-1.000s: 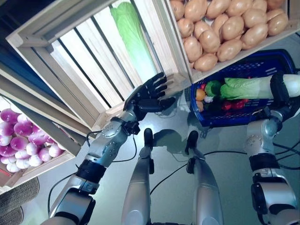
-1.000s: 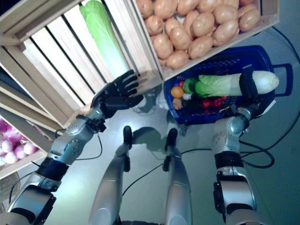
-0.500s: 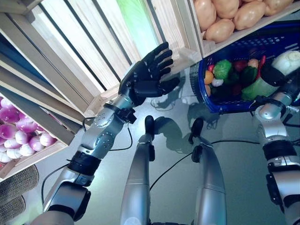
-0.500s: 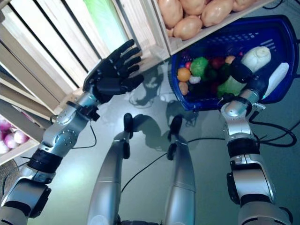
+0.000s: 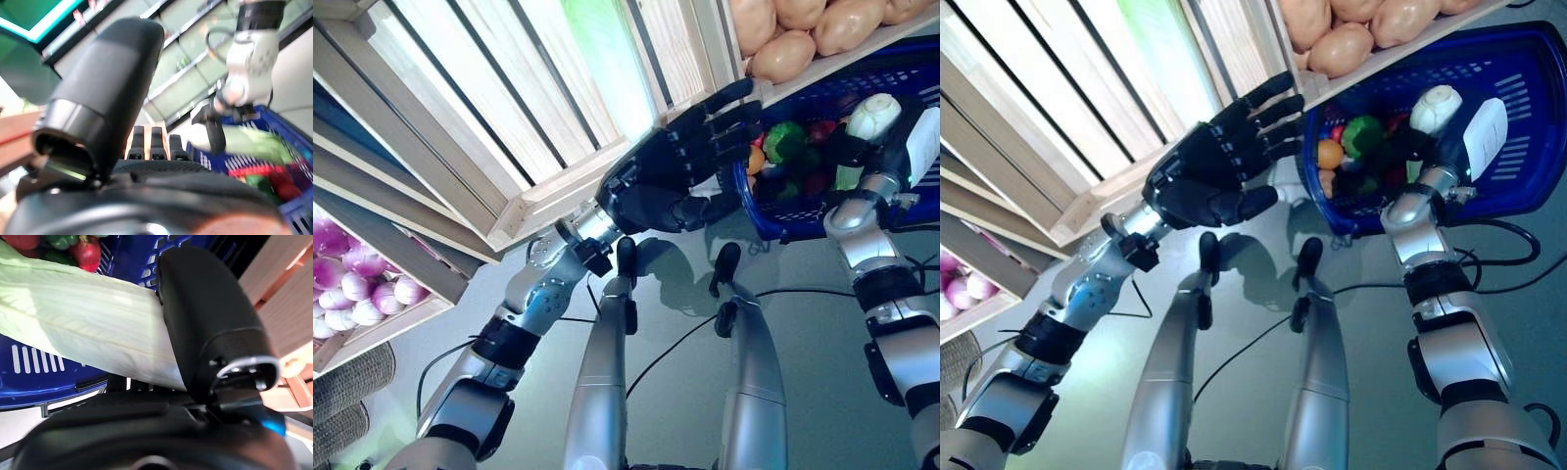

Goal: Put vegetables into the basket

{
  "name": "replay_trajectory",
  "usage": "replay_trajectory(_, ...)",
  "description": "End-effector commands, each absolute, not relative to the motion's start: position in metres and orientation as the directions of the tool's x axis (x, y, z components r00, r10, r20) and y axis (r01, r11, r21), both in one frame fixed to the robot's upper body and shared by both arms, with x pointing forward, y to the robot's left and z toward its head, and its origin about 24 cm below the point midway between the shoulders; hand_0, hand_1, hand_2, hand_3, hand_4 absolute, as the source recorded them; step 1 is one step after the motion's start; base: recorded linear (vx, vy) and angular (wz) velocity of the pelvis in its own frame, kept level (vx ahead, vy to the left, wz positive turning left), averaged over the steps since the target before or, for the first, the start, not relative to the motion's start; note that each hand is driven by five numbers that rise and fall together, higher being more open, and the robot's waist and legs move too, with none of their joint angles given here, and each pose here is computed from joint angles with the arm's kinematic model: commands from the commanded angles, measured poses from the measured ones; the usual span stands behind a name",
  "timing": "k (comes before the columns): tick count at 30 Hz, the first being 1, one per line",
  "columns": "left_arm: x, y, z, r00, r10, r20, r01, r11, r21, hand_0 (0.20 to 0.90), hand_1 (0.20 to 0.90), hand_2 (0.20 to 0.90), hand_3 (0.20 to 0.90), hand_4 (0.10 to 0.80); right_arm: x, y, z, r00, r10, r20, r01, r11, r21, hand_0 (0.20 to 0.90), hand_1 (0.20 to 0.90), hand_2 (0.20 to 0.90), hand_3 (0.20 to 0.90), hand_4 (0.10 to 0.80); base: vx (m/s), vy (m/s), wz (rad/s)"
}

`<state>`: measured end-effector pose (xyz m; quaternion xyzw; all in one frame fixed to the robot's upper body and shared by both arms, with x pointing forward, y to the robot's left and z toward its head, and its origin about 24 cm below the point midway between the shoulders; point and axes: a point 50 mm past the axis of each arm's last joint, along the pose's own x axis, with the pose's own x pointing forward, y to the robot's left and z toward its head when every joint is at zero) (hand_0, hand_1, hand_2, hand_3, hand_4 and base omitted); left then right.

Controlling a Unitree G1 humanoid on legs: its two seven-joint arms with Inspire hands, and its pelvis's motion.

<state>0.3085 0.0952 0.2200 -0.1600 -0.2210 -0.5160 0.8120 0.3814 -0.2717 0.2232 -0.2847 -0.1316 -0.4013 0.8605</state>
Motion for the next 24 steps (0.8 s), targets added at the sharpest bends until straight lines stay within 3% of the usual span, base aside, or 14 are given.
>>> replay_trajectory(1, 0.27, 0.084, 0.274, 0.037, -0.66, 0.751, 0.959, 0.236, 0.16, 0.9, 0.9, 0.9, 0.9, 0.8, 0.365, -0.313, 0.244, 0.524, -0.674, 0.521, 0.844, 0.328, -0.424, 0.9, 0.9, 0.9, 0.9, 0.8, 0.019, 0.032, 0.0)
replay_trajectory(14, 0.261, 0.083, 0.278, -0.064, -0.638, 0.767, 0.955, 0.185, 0.234, 0.9, 0.9, 0.9, 0.9, 0.8, 0.359, -0.322, 0.246, 0.418, -0.724, 0.549, 0.884, 0.185, -0.43, 0.9, 0.9, 0.9, 0.9, 0.8, 0.001, 0.002, 0.0)
replay_trajectory(18, 0.261, 0.084, 0.277, -0.061, -0.638, 0.768, 0.949, 0.201, 0.242, 0.9, 0.9, 0.9, 0.9, 0.8, 0.356, -0.326, 0.247, 0.38, -0.732, 0.566, 0.898, 0.144, -0.416, 0.9, 0.9, 0.9, 0.9, 0.8, -0.004, 0.03, -0.04)
replay_trajectory(24, 0.262, 0.094, 0.274, 0.038, -0.628, 0.777, 0.914, 0.337, 0.228, 0.9, 0.9, 0.9, 0.9, 0.8, 0.349, -0.325, 0.246, 0.301, -0.732, 0.611, 0.945, 0.144, -0.294, 0.9, 0.9, 0.9, 0.9, 0.8, 0.003, 0.013, -0.02)
